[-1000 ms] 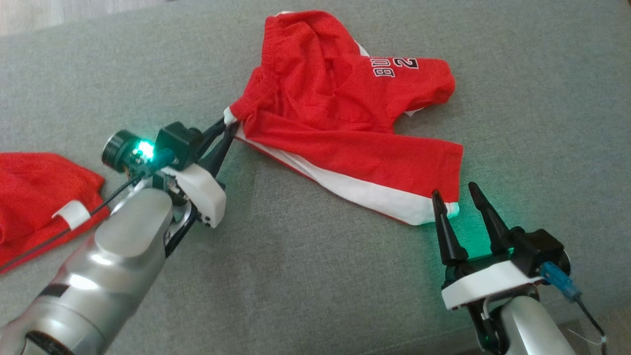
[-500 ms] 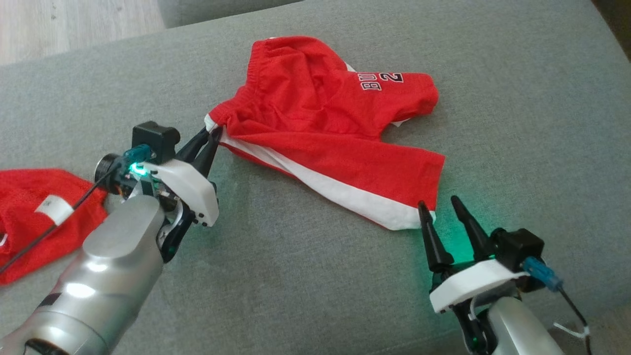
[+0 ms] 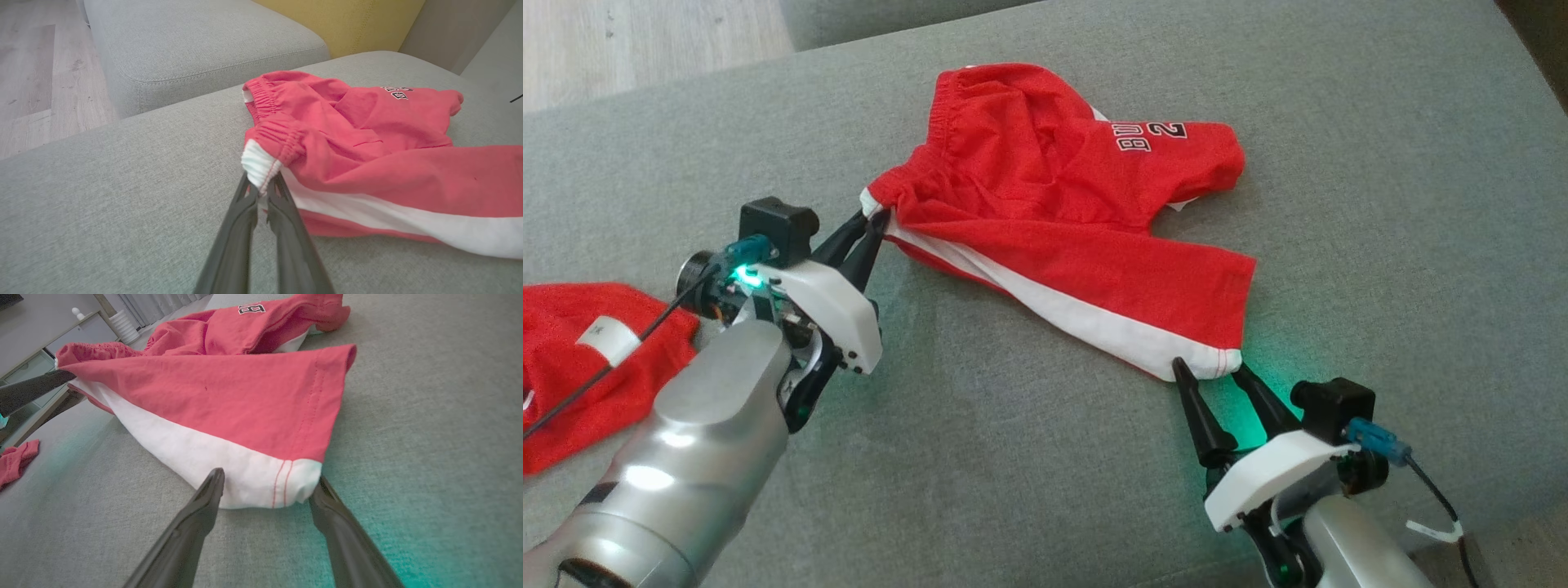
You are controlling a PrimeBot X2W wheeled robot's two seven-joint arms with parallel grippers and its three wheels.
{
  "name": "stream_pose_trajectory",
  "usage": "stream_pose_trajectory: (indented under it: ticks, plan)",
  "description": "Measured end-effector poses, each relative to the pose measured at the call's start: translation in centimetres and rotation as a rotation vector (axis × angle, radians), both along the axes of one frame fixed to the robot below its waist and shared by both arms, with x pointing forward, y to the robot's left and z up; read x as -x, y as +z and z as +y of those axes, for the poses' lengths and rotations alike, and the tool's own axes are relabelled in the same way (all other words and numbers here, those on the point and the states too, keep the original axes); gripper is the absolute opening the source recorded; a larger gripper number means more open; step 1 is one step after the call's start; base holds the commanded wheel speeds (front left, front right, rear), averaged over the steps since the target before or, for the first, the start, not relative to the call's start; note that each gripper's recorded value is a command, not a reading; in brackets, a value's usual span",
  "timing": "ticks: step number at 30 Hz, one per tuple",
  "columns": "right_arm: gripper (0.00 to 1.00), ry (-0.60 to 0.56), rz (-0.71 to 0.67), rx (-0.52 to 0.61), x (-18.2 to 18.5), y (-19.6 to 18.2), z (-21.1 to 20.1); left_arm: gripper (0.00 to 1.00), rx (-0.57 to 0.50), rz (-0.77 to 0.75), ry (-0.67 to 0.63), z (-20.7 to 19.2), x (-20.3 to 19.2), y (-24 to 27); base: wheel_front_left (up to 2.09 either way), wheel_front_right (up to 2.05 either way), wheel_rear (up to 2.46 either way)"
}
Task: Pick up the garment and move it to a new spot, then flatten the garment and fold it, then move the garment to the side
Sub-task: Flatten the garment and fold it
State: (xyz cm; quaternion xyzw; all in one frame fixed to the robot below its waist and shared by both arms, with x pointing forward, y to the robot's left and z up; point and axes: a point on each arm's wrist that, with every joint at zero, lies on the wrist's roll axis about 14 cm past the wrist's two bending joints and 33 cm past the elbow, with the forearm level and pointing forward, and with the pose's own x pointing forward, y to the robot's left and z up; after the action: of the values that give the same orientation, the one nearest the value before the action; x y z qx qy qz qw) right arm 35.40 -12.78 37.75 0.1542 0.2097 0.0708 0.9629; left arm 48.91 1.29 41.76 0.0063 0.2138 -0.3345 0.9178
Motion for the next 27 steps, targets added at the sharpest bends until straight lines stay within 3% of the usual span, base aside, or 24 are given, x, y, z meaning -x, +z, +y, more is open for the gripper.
stream_pose_trajectory:
  ticks: [9, 10, 11, 19, 27]
  plan:
    - [0.98, 0.011, -0.011, -0.003, -0.1, 0.3, 0.4, 0.0, -0.002, -0.005, -0.006, 0.1, 0.2, 0.3, 0.0, 0.0, 0.0]
    - [0.43, 0.011, -0.013, -0.002, -0.1, 0.4, 0.4, 0.0, -0.003, -0.007, -0.006, 0.1, 0.2, 0.4, 0.0, 0.0, 0.0]
    - [0.0, 0.011, -0.016, -0.002, -0.1, 0.5, 0.4, 0.0, -0.002, -0.008, -0.006, 0.1, 0.3, 0.4, 0.0, 0.0, 0.0]
    - [0.0, -0.001, -0.111, 0.007, -0.9, 2.5, 0.0, 0.0, 0.01, -0.035, -0.001, 0.2, 0.4, 1.4, 0.0, 0.0, 0.0]
    - [0.0, 0.004, -0.294, 0.05, -2.6, 7.4, -0.7, 0.0, 0.06, -0.11, 0.017, 0.4, 0.2, 4.0, 0.0, 0.0, 0.0]
